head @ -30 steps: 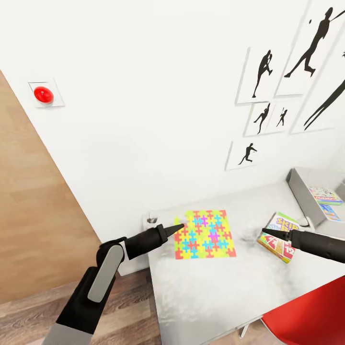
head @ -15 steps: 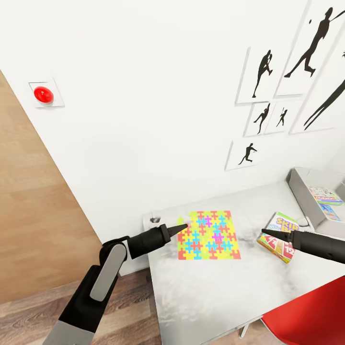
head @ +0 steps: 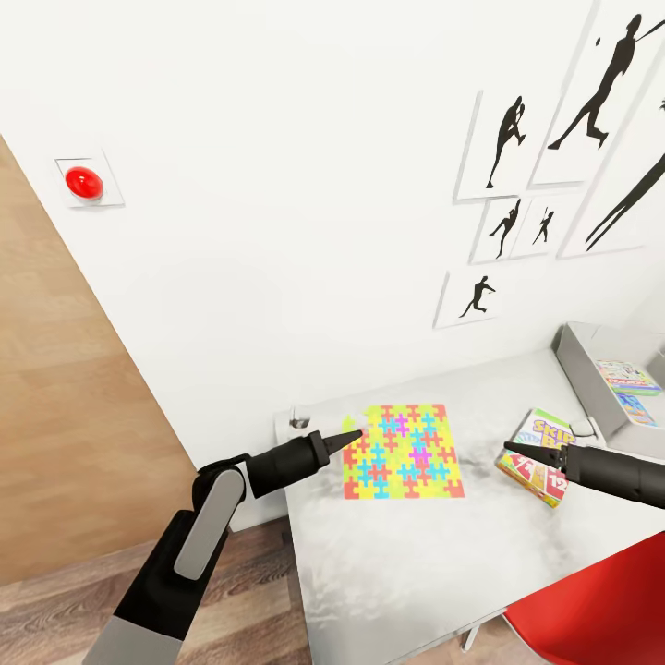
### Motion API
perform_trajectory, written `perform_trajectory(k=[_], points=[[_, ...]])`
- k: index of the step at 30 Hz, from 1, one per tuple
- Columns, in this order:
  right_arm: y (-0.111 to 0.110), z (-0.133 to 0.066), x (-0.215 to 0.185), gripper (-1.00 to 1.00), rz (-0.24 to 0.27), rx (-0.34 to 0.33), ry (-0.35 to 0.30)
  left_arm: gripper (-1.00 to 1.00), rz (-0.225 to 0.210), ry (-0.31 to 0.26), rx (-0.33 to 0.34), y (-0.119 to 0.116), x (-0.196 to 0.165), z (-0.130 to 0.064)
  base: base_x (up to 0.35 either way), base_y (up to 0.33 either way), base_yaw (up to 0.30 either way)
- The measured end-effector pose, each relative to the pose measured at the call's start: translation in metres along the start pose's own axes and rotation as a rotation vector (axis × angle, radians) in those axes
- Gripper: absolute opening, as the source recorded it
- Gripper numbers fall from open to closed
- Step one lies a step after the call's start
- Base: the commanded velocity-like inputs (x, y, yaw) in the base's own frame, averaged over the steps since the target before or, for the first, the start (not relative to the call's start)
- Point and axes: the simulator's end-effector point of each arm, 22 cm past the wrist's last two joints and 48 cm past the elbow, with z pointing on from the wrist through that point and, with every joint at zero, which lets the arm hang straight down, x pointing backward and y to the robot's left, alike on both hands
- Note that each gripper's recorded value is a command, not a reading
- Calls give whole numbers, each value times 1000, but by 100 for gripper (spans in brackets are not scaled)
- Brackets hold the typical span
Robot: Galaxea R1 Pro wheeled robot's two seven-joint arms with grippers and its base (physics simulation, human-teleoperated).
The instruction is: Put all the toys in the child's room - the three board games (two on the bed and one on the table), the two jigsaw puzzles on the table, and the tennis ball on the table - inside the toy box on the table in the child's room.
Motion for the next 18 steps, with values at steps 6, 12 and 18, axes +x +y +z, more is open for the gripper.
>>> perform_trajectory(k=[6, 12, 18], points=[[2, 0, 1, 100, -1, -7, 3, -100, 3, 1, -3, 1, 0, 0, 0, 0, 0], [11, 0, 3, 100, -2, -44, 8, -100, 5, 0, -4, 1, 0, 0, 0, 0, 0], [21, 3, 7, 100, -3, -90, 21, -100, 5, 1, -7, 2, 0, 0, 0, 0, 0]])
